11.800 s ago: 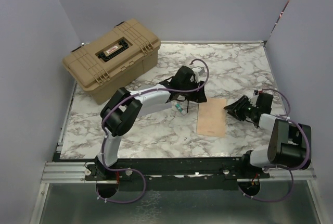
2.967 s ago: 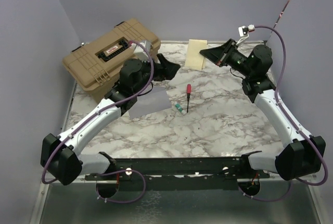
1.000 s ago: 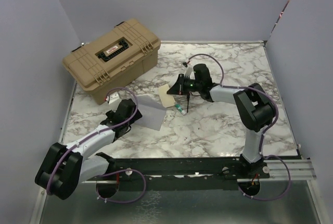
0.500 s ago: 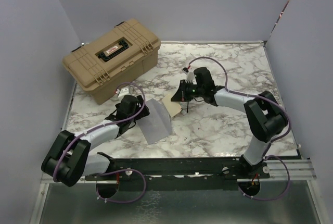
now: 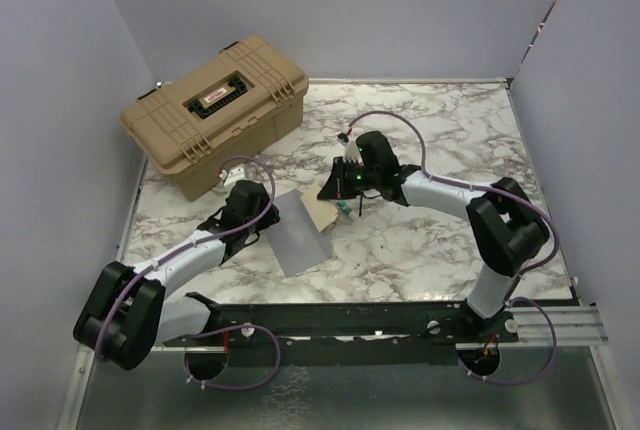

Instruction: Place the letter into the envelope and seal it

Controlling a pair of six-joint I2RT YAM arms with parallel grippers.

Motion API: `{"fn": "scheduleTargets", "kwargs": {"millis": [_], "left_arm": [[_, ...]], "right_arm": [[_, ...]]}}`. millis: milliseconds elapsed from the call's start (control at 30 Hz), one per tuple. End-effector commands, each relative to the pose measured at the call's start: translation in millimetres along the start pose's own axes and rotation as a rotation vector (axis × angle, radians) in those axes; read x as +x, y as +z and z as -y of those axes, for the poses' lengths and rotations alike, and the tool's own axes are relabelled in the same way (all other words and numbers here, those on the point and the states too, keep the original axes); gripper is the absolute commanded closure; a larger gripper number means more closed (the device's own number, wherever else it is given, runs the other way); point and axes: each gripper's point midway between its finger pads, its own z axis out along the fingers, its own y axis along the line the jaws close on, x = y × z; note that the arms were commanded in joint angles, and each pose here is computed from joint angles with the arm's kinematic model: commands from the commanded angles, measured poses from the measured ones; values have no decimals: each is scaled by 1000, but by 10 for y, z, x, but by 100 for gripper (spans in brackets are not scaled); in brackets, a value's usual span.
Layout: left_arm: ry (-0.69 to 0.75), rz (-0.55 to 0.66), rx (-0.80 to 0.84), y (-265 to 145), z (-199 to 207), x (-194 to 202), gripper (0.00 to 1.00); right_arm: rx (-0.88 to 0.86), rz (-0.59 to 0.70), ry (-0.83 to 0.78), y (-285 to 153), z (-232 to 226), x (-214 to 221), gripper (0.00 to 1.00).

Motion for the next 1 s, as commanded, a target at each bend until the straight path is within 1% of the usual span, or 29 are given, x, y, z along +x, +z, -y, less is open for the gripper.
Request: {"fn": "scheduleTargets", "kwargs": {"millis": [0, 100, 200, 233, 300, 333, 400, 500, 700, 833, 967], "left_arm": [[-59, -37, -36, -112, -181, 187, 52], [-44, -44, -13, -138, -168, 218, 60], [-32, -89, 8, -123, -161, 337, 67], [-31, -108, 10, -111, -171, 393, 71], [-27, -135, 0, -88, -212, 479, 82], [-28, -151, -16, -76, -251, 526, 85], [-25, -187, -44, -58, -314, 618, 87], [-13, -223, -75, -37, -366, 686, 95], [-4, -261, -97, -24, -419, 776, 99], [-2, -270, -97, -38, -436, 806, 100], [-8, -272, -86, -50, -415, 808, 100]], "right_arm": [[40, -46, 53, 239, 105, 147, 100], [123, -29, 45, 305, 304, 149, 100], [157, -45, 25, 374, 424, 177, 100], [158, -53, 24, 405, 447, 200, 100], [151, -65, 26, 460, 474, 259, 100], [155, -67, 22, 482, 490, 285, 100], [170, -74, 11, 518, 508, 340, 100], [203, -69, 4, 568, 513, 386, 100], [238, -68, 31, 660, 453, 472, 100], [217, -47, 33, 720, 333, 482, 100], [207, -21, 89, 762, 265, 461, 100]]}}
